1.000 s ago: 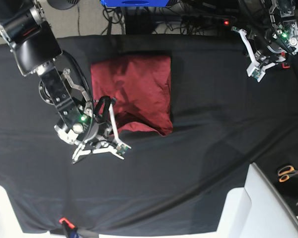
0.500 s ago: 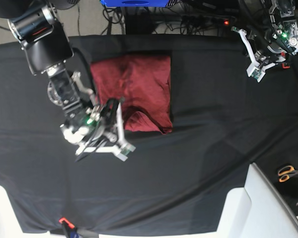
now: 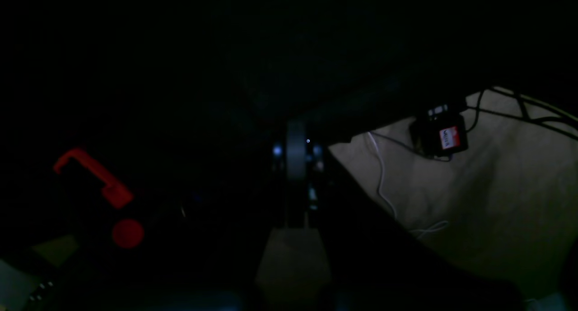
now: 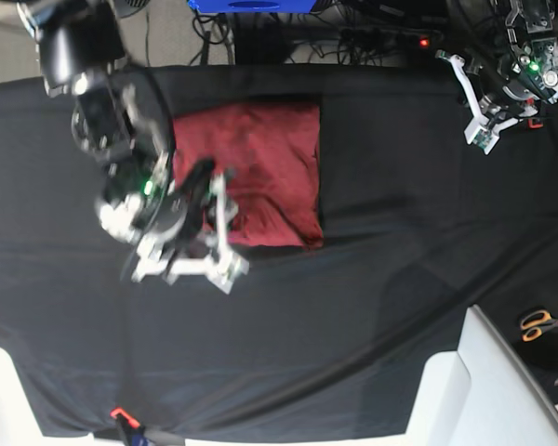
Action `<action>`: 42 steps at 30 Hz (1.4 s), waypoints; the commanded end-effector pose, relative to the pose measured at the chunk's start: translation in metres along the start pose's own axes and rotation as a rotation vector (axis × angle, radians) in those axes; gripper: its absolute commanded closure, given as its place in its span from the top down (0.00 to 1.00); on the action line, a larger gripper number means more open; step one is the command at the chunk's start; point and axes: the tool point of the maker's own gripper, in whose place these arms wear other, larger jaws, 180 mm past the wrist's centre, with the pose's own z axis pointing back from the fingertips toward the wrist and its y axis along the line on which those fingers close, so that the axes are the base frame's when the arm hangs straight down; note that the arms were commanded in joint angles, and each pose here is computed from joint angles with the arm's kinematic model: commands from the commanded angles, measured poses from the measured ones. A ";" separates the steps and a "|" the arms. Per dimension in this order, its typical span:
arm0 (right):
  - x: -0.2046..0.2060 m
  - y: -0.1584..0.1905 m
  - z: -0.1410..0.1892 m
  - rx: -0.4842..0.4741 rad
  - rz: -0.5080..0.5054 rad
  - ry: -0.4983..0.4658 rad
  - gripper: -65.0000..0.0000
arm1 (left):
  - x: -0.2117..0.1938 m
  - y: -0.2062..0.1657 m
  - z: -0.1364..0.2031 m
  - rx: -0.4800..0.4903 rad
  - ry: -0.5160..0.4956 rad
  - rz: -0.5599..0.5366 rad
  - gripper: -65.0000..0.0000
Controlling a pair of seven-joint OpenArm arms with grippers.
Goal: Fold the T-shirt properly
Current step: 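Grasp the bunched fabric at the shirt's hem end with the right gripper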
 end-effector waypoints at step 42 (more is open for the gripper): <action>0.016 0.051 -0.052 0.167 0.034 0.067 0.01 | 0.004 0.007 0.005 0.020 -0.015 -0.011 0.00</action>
